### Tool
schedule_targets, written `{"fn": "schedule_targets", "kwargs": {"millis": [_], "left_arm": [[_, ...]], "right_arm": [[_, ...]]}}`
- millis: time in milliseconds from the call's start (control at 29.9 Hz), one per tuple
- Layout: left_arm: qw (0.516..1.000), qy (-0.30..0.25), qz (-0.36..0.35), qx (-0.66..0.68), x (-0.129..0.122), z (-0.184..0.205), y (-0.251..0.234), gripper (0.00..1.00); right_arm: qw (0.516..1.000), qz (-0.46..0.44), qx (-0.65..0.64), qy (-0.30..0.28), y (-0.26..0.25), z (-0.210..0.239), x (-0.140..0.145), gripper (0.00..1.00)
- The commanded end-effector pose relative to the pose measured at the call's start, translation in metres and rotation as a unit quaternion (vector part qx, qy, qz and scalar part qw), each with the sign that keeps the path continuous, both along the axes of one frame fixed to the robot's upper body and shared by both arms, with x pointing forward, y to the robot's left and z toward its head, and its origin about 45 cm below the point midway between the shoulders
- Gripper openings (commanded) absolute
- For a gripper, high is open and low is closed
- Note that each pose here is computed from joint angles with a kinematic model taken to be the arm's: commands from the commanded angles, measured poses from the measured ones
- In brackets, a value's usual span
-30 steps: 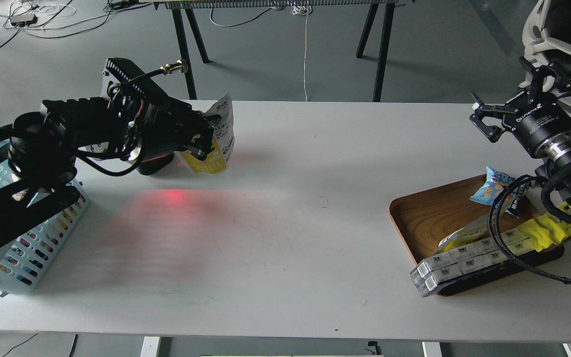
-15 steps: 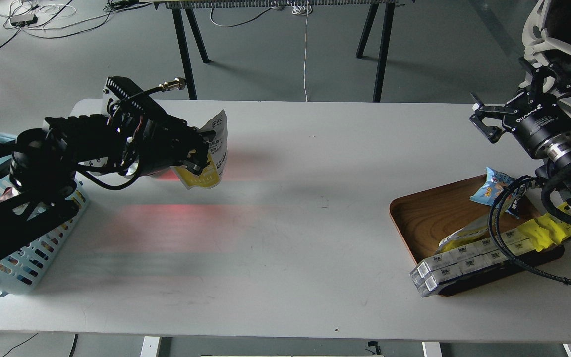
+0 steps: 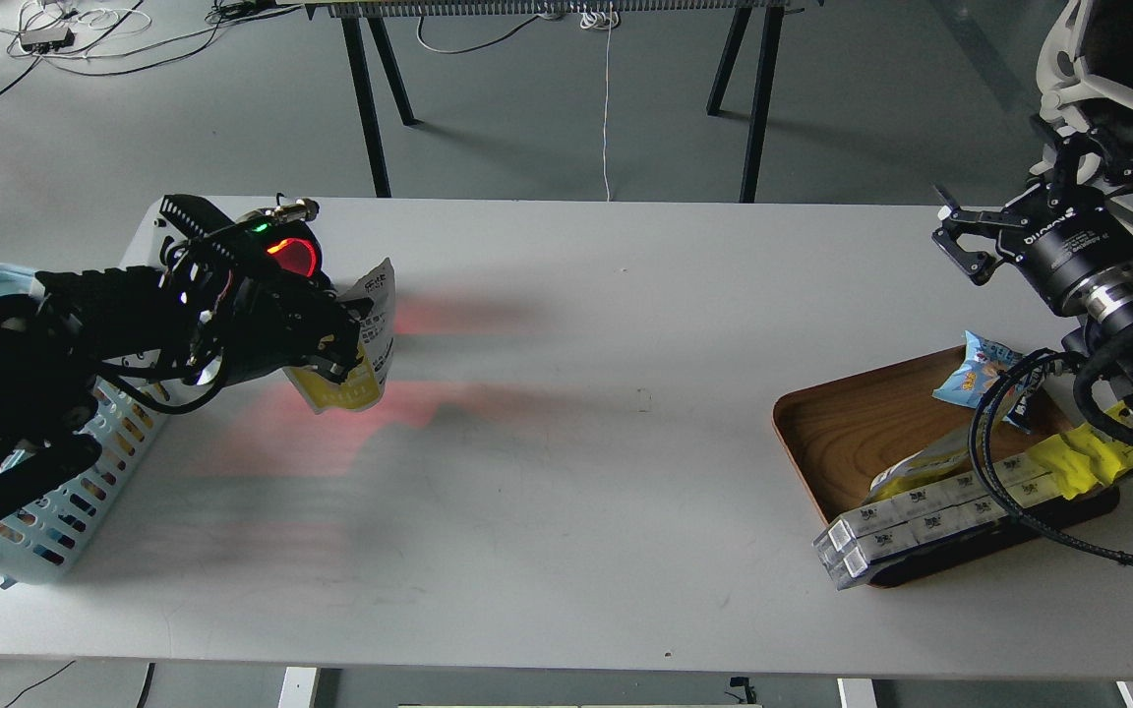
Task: Scan snack and place in basket
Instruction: 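Lift the snack bag with the left gripper and move it toward the basket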
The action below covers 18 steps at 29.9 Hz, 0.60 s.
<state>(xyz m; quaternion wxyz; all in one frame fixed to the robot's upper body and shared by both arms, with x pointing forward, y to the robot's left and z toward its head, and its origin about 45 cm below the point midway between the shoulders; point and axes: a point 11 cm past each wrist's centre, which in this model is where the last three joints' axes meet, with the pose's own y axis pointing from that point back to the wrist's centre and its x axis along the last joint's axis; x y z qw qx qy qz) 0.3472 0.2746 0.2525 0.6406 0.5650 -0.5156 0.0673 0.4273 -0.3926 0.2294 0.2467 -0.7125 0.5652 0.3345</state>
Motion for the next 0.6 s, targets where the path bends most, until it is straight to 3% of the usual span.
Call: {"fn": "schedule_targets", "kwargs": {"millis": [0,368,568], "left_arm": [[1.0,0.0,-0.008,-0.009,-0.001,0.0,-0.008,0.0],[0.999,-0.012,-0.025,-0.036,0.003,0.01,-0.029,0.0],[0.997,-0.051,0.012,-0.054,0.015,0.053,0.001,0.0]], "right_arm": [[1.0,0.001,0.0,-0.001,0.001,0.0,0.0,0.97],[1.0,0.001,0.0,-0.001,0.0,0.001,0.0,0.97],[1.0,0.0,0.0,-0.001,0.0,0.0,0.0,0.97]]}}
